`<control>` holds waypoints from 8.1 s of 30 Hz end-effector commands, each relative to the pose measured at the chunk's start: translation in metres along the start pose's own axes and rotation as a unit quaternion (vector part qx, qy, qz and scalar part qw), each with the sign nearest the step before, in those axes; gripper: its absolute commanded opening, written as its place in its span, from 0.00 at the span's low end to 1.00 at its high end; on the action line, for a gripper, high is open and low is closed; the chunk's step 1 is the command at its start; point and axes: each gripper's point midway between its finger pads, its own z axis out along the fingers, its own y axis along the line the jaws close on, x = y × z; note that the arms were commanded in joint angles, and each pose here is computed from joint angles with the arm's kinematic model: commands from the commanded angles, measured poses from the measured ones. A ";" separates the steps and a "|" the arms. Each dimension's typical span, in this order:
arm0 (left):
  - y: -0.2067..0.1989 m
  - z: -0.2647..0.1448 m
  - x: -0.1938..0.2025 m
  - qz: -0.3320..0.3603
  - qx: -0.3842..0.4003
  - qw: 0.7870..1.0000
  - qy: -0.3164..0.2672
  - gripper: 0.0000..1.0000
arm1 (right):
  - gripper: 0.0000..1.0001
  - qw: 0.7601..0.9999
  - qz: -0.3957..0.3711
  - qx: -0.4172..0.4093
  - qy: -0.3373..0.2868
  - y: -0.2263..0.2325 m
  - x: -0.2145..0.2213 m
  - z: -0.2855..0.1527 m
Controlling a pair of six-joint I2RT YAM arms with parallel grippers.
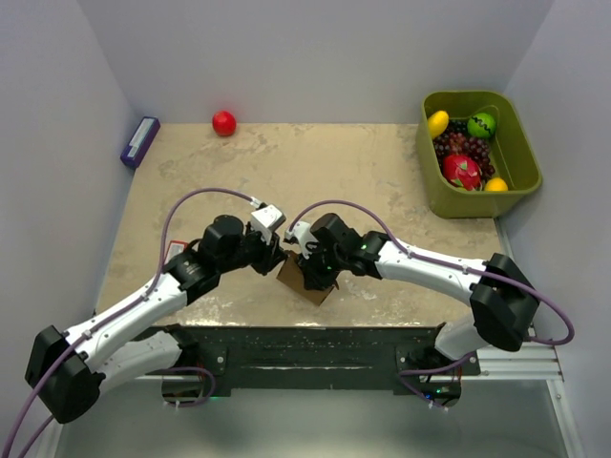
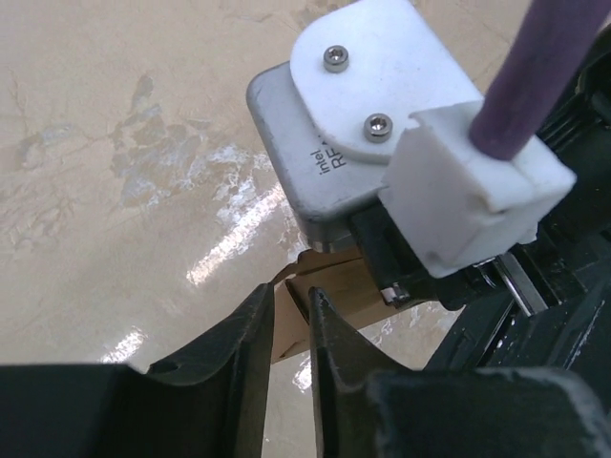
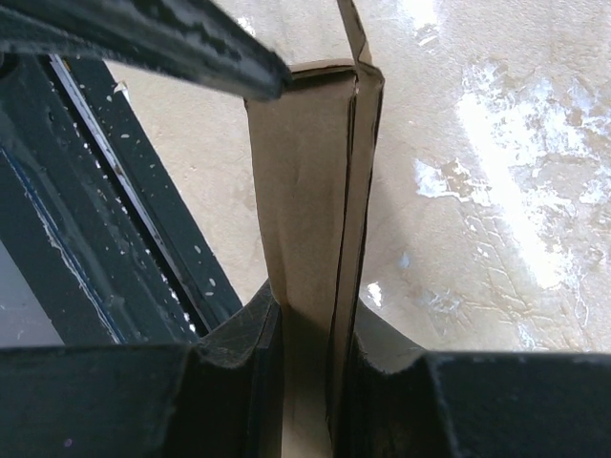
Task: Fold the paper box
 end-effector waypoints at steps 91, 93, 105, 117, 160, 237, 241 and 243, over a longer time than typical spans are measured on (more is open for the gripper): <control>0.016 0.022 0.048 -0.109 -0.057 0.987 -0.105 0.00 | 0.02 0.995 0.004 0.095 0.025 -0.039 0.002 0.017; 0.016 0.022 0.050 -0.111 -0.054 0.986 -0.112 0.00 | 0.02 0.995 0.004 0.098 0.026 -0.041 0.003 0.017; 0.025 0.016 0.088 -0.136 -0.072 0.982 -0.112 0.00 | 0.07 0.991 0.017 0.131 0.019 -0.050 -0.002 0.013; 0.035 0.013 0.100 -0.142 -0.099 0.978 -0.114 0.00 | 0.26 0.986 0.028 0.163 0.001 -0.056 -0.012 -0.004; 0.016 0.034 0.082 -0.088 -0.189 0.976 -0.055 0.00 | 0.77 0.952 0.131 0.273 -0.038 -0.071 -0.006 -0.072; -0.001 0.036 0.096 0.028 -0.261 0.965 -0.018 0.00 | 0.00 0.953 0.275 0.118 -0.038 -0.061 0.012 -0.056; -0.002 0.038 0.099 0.035 -0.258 0.965 -0.013 0.00 | 0.00 0.952 0.289 0.090 -0.044 -0.060 0.013 -0.055; -0.002 0.038 0.101 0.039 -0.259 0.965 -0.009 0.00 | 0.00 0.952 0.294 0.073 -0.047 -0.059 0.012 -0.055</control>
